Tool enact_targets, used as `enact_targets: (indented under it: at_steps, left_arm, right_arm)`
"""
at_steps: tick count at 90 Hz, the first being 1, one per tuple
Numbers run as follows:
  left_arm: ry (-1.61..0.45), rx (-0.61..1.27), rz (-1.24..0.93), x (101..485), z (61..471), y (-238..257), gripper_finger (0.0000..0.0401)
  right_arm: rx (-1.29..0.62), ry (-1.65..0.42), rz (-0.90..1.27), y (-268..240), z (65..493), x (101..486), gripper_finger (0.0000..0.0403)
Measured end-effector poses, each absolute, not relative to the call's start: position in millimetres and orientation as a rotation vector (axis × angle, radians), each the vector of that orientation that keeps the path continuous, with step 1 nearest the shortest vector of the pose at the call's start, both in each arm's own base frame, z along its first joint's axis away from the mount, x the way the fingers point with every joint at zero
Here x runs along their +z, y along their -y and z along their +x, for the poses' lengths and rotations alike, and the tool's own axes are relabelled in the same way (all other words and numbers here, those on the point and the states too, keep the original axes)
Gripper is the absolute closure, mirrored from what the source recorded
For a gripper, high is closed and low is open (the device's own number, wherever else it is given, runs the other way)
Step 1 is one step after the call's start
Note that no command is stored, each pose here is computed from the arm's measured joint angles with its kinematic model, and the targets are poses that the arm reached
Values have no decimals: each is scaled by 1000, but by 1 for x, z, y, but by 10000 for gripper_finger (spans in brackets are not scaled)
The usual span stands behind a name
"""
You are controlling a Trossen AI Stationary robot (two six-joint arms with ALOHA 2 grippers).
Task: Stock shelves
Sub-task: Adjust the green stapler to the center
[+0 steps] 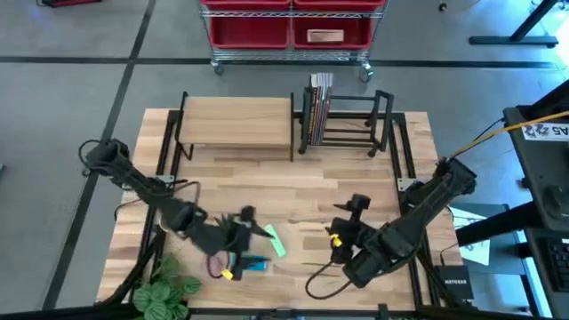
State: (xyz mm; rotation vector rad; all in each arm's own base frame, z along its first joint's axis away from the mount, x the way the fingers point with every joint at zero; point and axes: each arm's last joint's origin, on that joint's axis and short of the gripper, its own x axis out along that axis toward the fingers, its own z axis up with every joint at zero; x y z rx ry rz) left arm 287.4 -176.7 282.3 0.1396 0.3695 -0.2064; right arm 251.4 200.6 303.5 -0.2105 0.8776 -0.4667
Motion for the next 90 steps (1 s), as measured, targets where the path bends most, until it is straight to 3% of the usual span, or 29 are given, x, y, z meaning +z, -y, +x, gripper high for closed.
enact_targets:
  at_steps: [14,27,45,58,90]
  left_arm:
    - [-513,-424,474,249,300,172,148]
    - [-659,-535,416,228,326,148,159]
    - [-774,-613,527,190,357,132,166]
    - [-868,-628,534,171,365,127,166]
    - [-912,-525,496,165,371,115,166]
  right_arm:
    - [-354,-846,-92,-214,260,268,95]
    - [-303,-806,-66,-219,264,248,95]
    - [-323,-792,-37,-218,264,246,95]
    - [-314,-803,-30,-218,264,245,95]
    - [-318,-789,-27,-219,265,246,95]
